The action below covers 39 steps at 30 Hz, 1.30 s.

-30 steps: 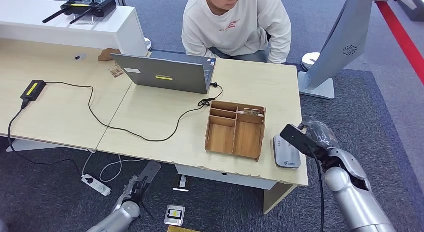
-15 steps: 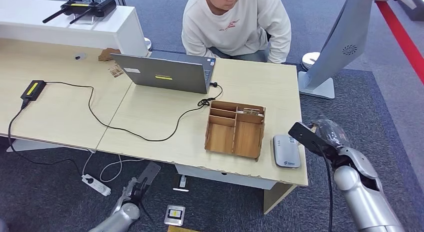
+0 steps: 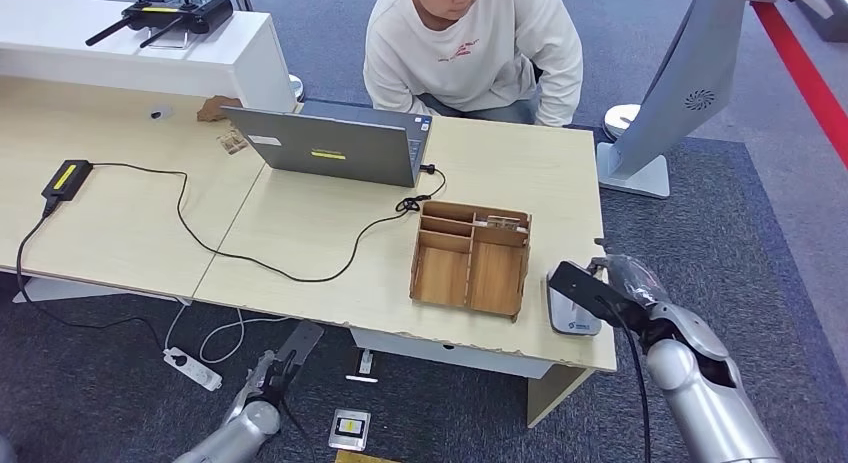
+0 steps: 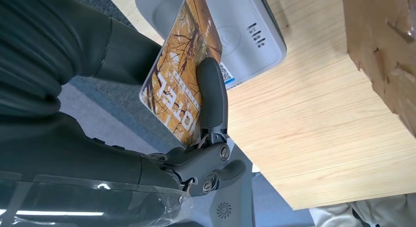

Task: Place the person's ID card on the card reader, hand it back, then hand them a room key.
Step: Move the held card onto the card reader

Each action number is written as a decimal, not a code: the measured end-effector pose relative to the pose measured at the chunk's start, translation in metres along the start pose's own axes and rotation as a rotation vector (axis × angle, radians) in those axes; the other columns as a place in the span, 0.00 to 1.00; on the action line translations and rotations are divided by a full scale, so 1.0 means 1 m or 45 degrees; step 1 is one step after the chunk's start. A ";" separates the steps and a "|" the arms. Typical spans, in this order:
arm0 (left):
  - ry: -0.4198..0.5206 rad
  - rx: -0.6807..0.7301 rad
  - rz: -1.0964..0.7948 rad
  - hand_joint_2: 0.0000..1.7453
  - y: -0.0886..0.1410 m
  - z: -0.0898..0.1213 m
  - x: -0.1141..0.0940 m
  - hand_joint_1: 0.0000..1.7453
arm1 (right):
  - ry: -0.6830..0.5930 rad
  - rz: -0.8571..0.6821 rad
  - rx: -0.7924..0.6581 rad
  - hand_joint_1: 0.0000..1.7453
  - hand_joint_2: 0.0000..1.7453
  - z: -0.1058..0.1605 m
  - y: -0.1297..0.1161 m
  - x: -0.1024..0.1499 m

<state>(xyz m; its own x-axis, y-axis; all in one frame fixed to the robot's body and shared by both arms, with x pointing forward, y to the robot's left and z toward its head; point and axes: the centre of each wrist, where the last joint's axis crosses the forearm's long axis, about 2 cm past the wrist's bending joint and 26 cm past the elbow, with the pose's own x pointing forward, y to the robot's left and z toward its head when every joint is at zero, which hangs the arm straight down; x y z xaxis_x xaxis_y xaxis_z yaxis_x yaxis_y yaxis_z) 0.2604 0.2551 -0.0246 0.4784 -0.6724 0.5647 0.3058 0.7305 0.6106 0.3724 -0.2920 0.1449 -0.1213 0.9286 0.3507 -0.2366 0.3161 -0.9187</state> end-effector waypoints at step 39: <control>0.028 0.011 0.049 0.00 0.004 0.000 -0.007 0.00 | 0.012 -0.039 0.069 1.00 1.00 -0.003 0.020 0.002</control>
<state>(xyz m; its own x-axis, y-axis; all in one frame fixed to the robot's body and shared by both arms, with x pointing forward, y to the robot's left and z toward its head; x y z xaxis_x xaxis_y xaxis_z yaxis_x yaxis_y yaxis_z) 0.2582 0.2624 -0.0265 0.5077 -0.6412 0.5754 0.2799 0.7544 0.5937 0.3703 -0.2828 0.1267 -0.1041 0.9206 0.3763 -0.2921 0.3333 -0.8964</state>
